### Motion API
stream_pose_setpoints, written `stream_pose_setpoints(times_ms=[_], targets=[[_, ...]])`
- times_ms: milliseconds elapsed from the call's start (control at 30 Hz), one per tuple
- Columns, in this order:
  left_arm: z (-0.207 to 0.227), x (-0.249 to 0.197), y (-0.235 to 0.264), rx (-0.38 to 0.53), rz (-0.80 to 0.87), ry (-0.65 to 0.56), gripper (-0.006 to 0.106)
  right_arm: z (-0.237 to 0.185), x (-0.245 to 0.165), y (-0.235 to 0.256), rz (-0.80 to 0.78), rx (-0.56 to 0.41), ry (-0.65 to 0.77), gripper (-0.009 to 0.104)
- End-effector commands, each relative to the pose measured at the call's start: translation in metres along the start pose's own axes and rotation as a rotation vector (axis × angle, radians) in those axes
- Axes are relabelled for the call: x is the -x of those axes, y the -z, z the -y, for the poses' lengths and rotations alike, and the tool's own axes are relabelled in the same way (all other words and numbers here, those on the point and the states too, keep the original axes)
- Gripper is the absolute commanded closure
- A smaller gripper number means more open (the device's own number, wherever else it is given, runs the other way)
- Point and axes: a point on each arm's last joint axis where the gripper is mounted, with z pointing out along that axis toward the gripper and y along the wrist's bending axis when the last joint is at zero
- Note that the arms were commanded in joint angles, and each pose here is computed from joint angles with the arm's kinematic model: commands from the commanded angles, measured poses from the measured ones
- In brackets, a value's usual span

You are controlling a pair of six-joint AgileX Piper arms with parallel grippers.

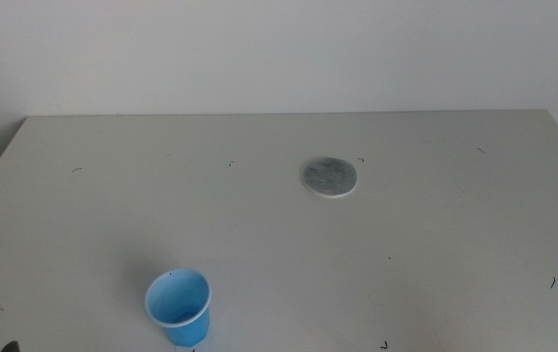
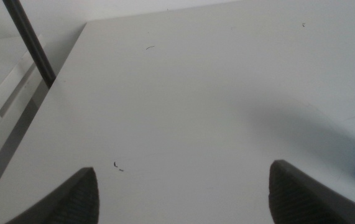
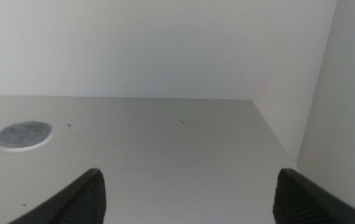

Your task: Place an empty cup on a cup mat.

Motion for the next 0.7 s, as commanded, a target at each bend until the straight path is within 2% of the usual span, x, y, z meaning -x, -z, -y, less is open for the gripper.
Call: stream_pose_setpoints(times_ms=[0, 300, 667], targets=[[-0.001, 0.022, 0.008, -0.006, 0.123, 0.045, 0.001, 0.0, 0.011, 0.003, 0.109, 0.0, 0.019, 0.001], [-0.006, 0.072, 0.025, -0.007, 0.063, 0.16, 0.001, 0.0, 0.011, 0.003, 0.109, 0.0, 0.019, 0.001], [-0.012, 0.157, 0.046, -0.018, 0.064, 0.193, 0.001, 0.0, 0.011, 0.003, 0.109, 0.0, 0.019, 0.001]])
